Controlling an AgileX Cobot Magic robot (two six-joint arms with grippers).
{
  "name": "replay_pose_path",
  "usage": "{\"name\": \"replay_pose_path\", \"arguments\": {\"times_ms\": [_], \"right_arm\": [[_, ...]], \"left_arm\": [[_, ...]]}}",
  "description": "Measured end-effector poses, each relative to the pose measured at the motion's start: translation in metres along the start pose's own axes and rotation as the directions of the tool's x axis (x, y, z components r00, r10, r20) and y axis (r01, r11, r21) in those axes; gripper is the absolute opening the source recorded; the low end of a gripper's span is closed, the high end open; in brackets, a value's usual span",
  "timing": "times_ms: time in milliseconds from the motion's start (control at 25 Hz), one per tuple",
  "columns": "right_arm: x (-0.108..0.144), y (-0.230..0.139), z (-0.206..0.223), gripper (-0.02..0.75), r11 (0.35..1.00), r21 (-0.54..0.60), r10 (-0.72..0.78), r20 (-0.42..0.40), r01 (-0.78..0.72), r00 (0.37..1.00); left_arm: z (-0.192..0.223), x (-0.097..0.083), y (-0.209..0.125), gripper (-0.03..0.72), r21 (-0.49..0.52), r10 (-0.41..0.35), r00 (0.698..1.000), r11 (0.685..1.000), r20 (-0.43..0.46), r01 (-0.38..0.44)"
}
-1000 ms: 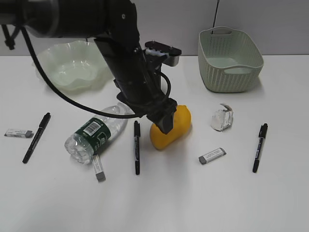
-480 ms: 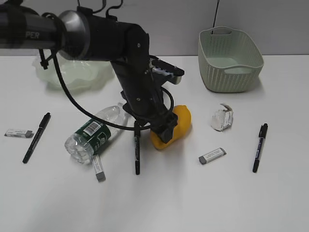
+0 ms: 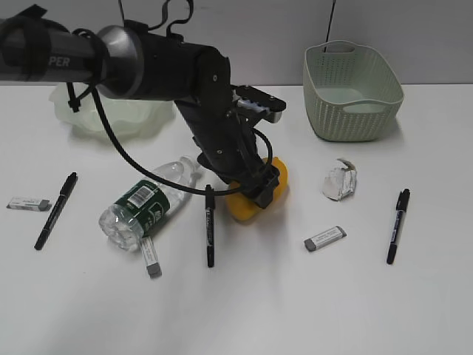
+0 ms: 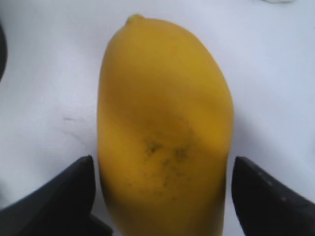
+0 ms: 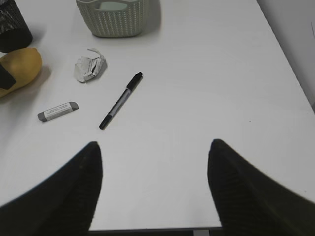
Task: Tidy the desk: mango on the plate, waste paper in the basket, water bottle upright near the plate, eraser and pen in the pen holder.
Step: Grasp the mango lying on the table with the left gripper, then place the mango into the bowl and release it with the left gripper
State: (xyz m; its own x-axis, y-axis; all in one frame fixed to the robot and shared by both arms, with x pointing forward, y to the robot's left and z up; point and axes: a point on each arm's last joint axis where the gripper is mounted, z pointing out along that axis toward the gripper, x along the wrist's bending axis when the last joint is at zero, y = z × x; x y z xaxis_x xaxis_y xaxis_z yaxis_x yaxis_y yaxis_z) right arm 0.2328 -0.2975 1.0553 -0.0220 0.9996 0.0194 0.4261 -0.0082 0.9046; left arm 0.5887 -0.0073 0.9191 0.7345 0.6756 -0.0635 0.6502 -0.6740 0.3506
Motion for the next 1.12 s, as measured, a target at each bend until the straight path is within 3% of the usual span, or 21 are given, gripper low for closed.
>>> {"name": "replay_pose_path", "arguments": {"times_ms": [320, 480, 760, 920, 1120], "right_arm": [[0.0, 0.0, 0.0, 0.53, 1.0, 0.0, 0.0, 0.0, 0.0, 1.0], [0.0, 0.0, 0.0, 0.53, 1.0, 0.0, 0.0, 0.0, 0.0, 1.0], [0.0, 0.0, 0.0, 0.53, 1.0, 0.0, 0.0, 0.0, 0.0, 1.0], [0.0, 0.0, 0.0, 0.53, 1.0, 0.0, 0.0, 0.0, 0.0, 1.0], [0.0, 0.0, 0.0, 0.53, 1.0, 0.0, 0.0, 0.0, 0.0, 1.0]], "left_arm": [[0.013, 0.0, -0.002, 0.626, 0.011, -0.004, 1.0, 1.0, 0.002, 0.004], [0.013, 0.0, -0.002, 0.559, 0.009, -0.004, 1.0, 1.0, 0.002, 0.004], [0.008, -0.001, -0.001, 0.559, 0.038, -0.001, 1.0, 0.999, 0.012, 0.0], [-0.023, -0.003, 0.013, 0.559, 0.01, 0.014, 1.0, 1.0, 0.014, -0.014], [-0.095, 0.0, 0.042, 0.559, -0.165, 0.026, 1.0, 0.986, -0.015, -0.028]]}}
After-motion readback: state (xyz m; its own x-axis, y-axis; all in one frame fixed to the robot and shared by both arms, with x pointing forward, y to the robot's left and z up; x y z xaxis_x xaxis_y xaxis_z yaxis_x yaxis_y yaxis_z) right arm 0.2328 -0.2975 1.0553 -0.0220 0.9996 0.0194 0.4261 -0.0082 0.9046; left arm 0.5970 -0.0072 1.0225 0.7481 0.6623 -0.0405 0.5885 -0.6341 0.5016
